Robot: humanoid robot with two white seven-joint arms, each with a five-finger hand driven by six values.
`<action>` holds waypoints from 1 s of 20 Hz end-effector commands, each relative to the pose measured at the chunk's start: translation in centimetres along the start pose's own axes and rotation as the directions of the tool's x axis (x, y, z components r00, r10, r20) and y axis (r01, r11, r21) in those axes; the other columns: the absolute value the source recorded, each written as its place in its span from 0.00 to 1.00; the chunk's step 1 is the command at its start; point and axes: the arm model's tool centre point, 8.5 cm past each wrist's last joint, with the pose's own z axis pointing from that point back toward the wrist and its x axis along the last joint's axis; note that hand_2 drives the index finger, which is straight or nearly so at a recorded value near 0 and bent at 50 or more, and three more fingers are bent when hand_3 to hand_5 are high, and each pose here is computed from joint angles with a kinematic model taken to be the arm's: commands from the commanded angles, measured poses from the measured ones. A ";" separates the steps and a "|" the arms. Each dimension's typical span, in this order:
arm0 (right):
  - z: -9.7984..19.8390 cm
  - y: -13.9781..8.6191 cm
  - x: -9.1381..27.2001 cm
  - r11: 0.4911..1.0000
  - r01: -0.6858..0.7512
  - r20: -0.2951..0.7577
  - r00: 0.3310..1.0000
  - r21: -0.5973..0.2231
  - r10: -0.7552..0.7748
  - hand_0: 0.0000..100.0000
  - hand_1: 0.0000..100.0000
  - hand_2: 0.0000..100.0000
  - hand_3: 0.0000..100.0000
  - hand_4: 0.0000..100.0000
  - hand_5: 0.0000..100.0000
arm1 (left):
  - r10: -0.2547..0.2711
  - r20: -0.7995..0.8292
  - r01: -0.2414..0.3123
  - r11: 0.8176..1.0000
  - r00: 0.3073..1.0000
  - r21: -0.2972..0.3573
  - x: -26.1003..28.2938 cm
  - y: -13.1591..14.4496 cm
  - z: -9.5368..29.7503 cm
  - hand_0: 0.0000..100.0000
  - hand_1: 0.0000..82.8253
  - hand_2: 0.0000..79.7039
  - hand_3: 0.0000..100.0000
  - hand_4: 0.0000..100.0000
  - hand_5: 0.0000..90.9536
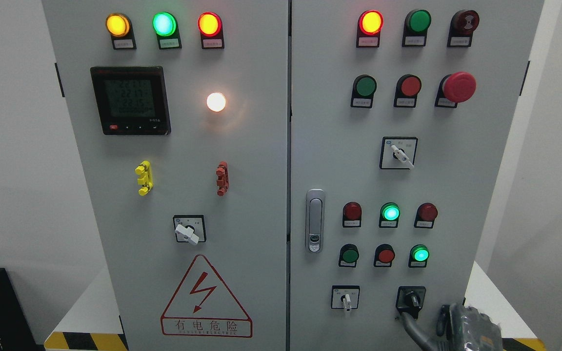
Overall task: Flip black knob to close circuit
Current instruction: 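Grip the black knob with the right hand fingers and twist it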
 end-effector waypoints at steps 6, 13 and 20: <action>-0.3 -0.4 -1.0 1.000 0.008 -0.031 0.999 -0.007 -0.008 0.00 0.16 0.79 0.97 0.77 0.80 | -0.041 -0.017 0.041 0.999 0.999 -0.009 -0.7 -0.1 0.2 0.12 0.67 0.00 0.00 0.00 0.00; -0.3 -0.7 -1.3 1.000 0.011 -0.028 1.000 -0.016 -0.012 0.00 0.16 0.79 0.97 0.77 0.80 | -0.042 -0.019 0.042 0.999 0.999 -0.009 -0.7 -0.1 0.2 0.12 0.67 0.00 0.00 0.00 0.00; -0.3 -1.0 -1.1 1.000 0.018 -0.025 1.000 -0.022 -0.019 0.00 0.16 0.78 0.97 0.77 0.80 | -0.041 -0.019 0.041 0.999 0.999 -0.009 -0.7 -0.1 0.2 0.12 0.67 0.00 0.00 0.00 0.00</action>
